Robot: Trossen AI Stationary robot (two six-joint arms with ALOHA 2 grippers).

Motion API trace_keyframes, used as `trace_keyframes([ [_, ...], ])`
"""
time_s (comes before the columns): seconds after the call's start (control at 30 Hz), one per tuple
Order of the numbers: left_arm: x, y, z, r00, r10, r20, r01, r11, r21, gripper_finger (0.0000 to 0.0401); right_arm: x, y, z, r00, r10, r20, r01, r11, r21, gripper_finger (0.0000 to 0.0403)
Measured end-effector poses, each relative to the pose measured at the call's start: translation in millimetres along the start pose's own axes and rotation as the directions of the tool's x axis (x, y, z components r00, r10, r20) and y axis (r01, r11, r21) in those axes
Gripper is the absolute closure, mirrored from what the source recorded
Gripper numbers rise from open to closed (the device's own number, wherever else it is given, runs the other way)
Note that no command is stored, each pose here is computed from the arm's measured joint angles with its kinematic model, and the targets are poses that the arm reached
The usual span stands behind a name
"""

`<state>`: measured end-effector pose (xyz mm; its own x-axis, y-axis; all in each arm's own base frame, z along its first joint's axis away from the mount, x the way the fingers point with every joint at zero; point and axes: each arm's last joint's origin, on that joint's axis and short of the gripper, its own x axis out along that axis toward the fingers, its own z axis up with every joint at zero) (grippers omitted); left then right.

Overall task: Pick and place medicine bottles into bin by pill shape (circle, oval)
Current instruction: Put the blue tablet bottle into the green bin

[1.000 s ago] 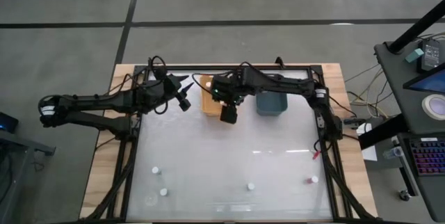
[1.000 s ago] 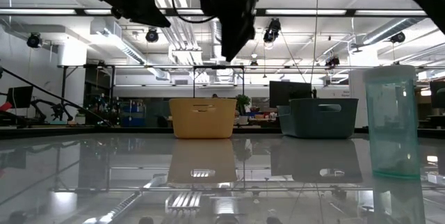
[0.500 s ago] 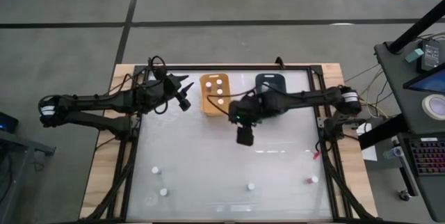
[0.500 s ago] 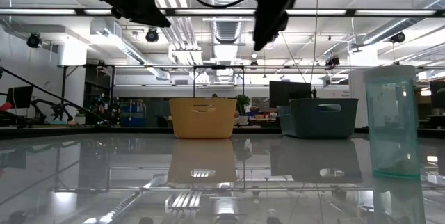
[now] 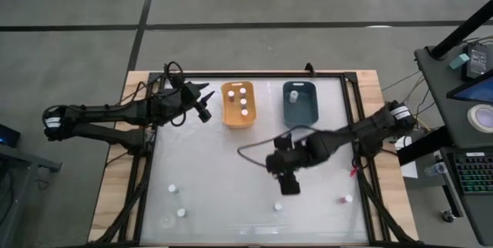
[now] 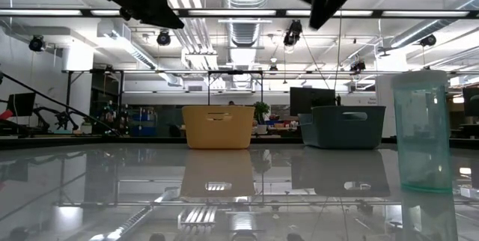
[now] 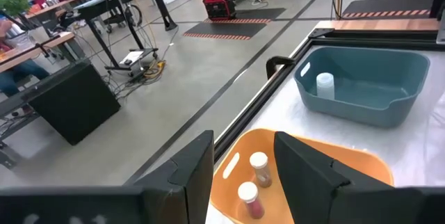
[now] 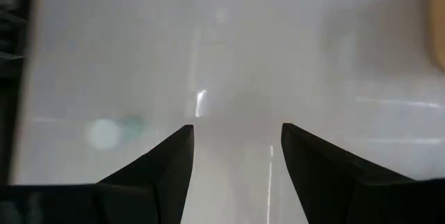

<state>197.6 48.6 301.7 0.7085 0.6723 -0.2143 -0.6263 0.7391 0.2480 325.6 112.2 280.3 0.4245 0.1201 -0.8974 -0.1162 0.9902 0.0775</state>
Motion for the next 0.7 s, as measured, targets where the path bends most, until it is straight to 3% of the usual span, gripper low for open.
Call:
trace_keyframes([
  [0.17, 0.0, 0.0, 0.0, 1.0, 0.0, 0.0, 0.0, 1.0, -0.002, 0.0266, -1.4, 39.1, 0.0, 0.999, 0.053, 0.01, -0.053, 0.998, 0.038, 0.0193],
  [0.53, -1.9, -3.3, 0.4, 1.0, -0.018, 0.004, 0.018, 1.0, -0.023, 0.0266, -7.2, 109.5, -17.3, 0.995, 0.1, 0.011, -0.099, 0.94, 0.327, 0.0193],
  [0.7, -2.2, -3.8, 0.5, 1.0, -0.022, 0.005, 0.022, 1.0, -0.016, 0.0266, 8.6, 121.4, -25.0, 0.998, 0.059, -0.029, -0.047, 0.949, 0.312, 0.0192],
])
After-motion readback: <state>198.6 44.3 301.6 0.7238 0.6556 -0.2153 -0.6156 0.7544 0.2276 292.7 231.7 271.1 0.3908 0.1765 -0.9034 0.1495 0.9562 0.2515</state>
